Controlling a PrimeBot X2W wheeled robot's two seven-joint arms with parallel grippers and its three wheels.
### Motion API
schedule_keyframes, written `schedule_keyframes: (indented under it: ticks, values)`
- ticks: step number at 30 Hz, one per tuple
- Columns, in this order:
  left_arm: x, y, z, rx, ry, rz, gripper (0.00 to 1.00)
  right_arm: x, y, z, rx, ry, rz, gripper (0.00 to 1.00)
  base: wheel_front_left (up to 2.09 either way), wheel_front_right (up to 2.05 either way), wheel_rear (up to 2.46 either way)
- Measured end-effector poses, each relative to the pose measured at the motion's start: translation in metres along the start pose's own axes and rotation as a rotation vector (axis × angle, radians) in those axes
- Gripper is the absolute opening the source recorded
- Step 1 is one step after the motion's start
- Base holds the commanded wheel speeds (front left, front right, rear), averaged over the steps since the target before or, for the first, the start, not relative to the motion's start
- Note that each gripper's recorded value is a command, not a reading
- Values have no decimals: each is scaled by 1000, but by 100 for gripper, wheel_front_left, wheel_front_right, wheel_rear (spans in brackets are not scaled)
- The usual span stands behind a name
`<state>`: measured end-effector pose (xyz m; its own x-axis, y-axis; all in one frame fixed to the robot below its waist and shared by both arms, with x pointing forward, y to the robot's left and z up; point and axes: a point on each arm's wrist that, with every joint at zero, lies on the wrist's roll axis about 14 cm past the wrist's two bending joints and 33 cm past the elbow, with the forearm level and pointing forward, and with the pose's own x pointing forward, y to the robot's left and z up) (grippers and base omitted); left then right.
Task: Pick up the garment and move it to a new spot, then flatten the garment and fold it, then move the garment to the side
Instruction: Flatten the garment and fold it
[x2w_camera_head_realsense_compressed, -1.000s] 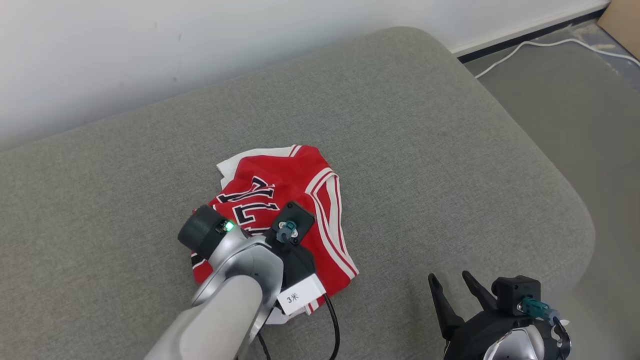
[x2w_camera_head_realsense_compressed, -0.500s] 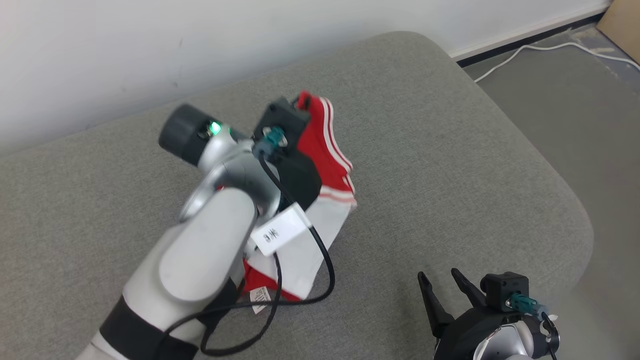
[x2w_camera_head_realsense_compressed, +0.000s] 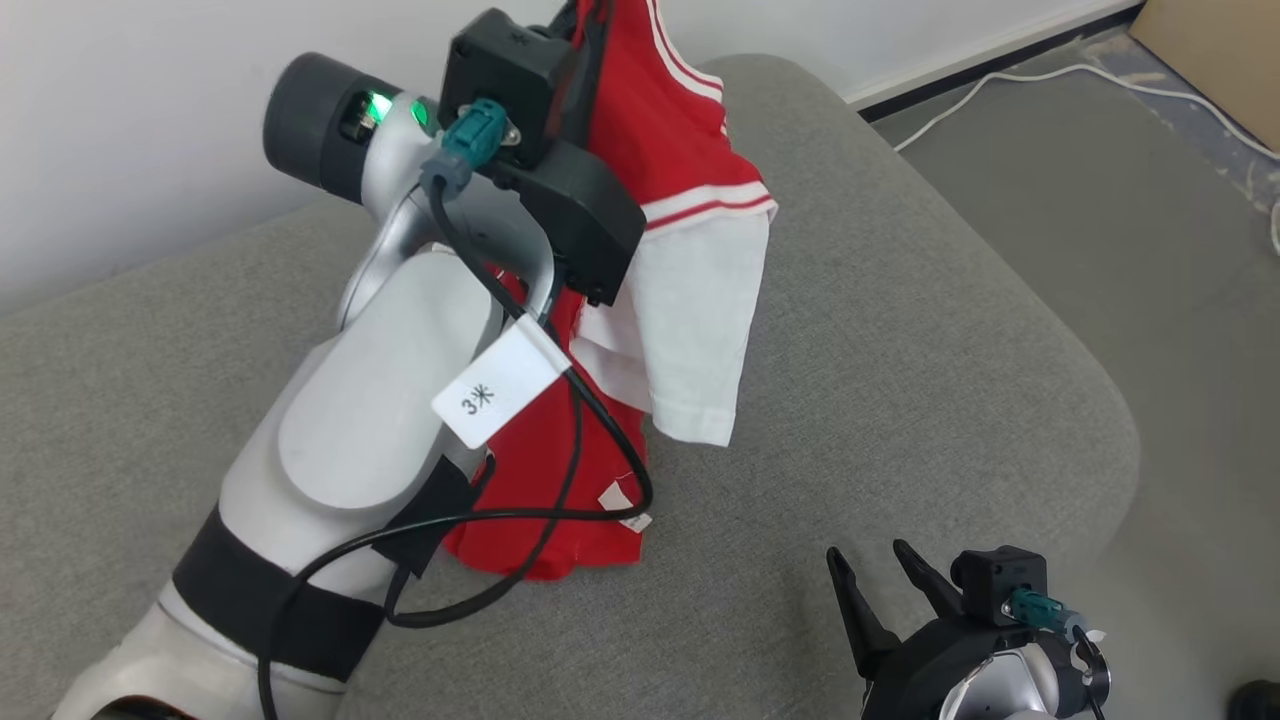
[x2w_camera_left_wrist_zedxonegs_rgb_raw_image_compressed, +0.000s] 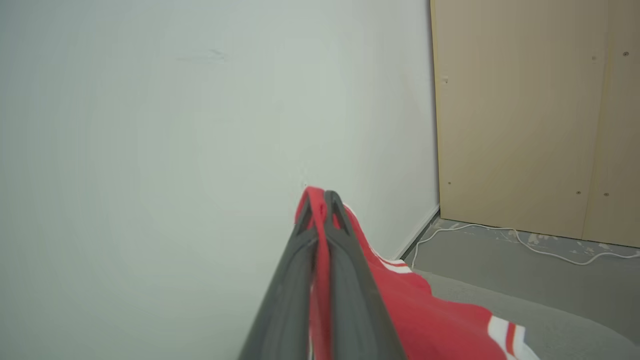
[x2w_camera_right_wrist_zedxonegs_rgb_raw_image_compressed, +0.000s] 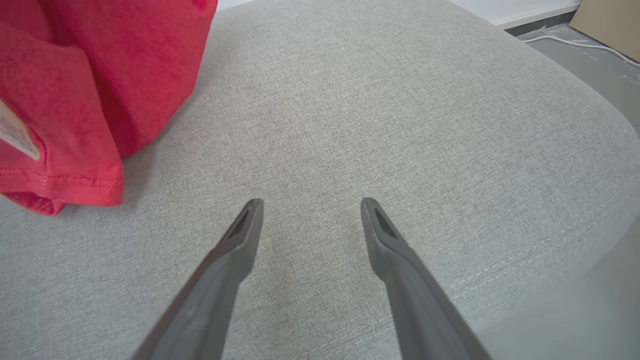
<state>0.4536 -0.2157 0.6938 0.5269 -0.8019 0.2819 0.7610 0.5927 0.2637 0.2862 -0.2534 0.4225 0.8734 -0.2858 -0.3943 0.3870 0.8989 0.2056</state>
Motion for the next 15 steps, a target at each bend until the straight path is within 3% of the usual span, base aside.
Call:
schedule_keyframes:
  ticks: [1, 2, 9, 15]
  values:
    - [0, -4, -6, -5, 11, -11, 27, 0, -2, -1, 1, 2, -5, 100, 0, 0, 0]
    - [0, -9, -12, -16, 27, -24, 98, 0, -3, -1, 1, 5, -10, 100, 0, 0, 0]
    - [-20, -45, -68, -79, 179, -113, 100, 1, -5, -3, -1, 7, -18, 100, 0, 0, 0]
    - [-28, -44, -82, -94, 224, -115, 100, 6, 0, -4, -9, 12, -3, 100, 0, 0, 0]
